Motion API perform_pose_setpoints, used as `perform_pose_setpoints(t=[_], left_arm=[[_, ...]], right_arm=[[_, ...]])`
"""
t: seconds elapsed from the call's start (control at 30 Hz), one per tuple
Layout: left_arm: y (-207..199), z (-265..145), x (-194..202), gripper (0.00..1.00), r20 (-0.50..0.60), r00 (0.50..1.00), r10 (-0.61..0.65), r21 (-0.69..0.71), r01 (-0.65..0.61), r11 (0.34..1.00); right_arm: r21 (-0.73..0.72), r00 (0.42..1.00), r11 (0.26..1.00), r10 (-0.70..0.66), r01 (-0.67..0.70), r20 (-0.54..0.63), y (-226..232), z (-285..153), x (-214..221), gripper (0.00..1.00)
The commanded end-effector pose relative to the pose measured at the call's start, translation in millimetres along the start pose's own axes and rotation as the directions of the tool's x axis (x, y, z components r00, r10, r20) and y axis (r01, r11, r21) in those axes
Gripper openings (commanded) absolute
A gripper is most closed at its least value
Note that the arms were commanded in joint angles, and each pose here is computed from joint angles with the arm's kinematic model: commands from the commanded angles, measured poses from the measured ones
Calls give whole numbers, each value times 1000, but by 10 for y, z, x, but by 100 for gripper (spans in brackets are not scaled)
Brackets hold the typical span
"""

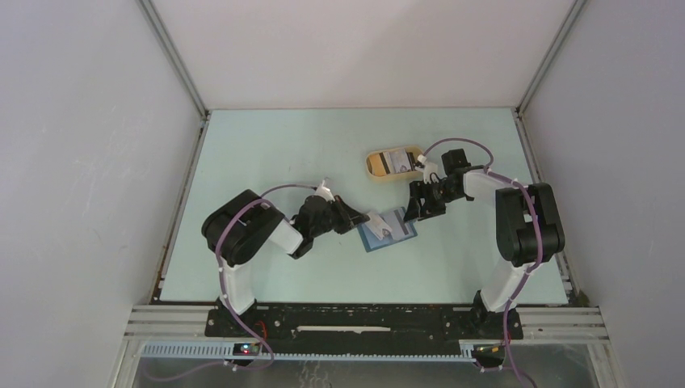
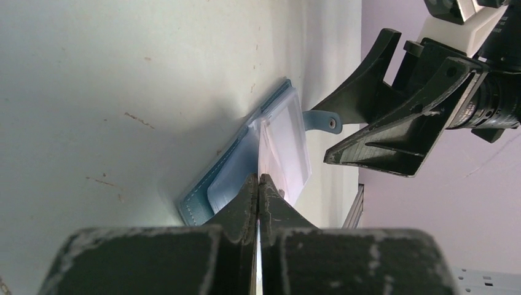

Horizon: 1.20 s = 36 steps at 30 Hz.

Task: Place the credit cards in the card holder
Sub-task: Insert the credit card into the card holder.

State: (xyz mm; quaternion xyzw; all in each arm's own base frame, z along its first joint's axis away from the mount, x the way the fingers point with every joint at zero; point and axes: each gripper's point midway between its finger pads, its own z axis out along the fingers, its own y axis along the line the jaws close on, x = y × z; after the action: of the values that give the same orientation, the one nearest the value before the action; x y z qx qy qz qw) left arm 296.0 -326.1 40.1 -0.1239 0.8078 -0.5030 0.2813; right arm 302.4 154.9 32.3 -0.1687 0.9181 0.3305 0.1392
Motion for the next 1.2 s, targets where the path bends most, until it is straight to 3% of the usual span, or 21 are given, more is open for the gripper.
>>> perform_pose_setpoints(t=[0.0, 1.17], left_arm=[[-29, 73, 0, 0, -5, 1000, -5, -12, 5, 1000], [58, 238, 293, 0, -153, 988, -28, -62, 19, 998]], right_arm=[[3, 999, 1000, -26, 26, 22, 36, -30, -130, 73], [5, 999, 999, -38, 38, 36, 68, -70, -162, 73]])
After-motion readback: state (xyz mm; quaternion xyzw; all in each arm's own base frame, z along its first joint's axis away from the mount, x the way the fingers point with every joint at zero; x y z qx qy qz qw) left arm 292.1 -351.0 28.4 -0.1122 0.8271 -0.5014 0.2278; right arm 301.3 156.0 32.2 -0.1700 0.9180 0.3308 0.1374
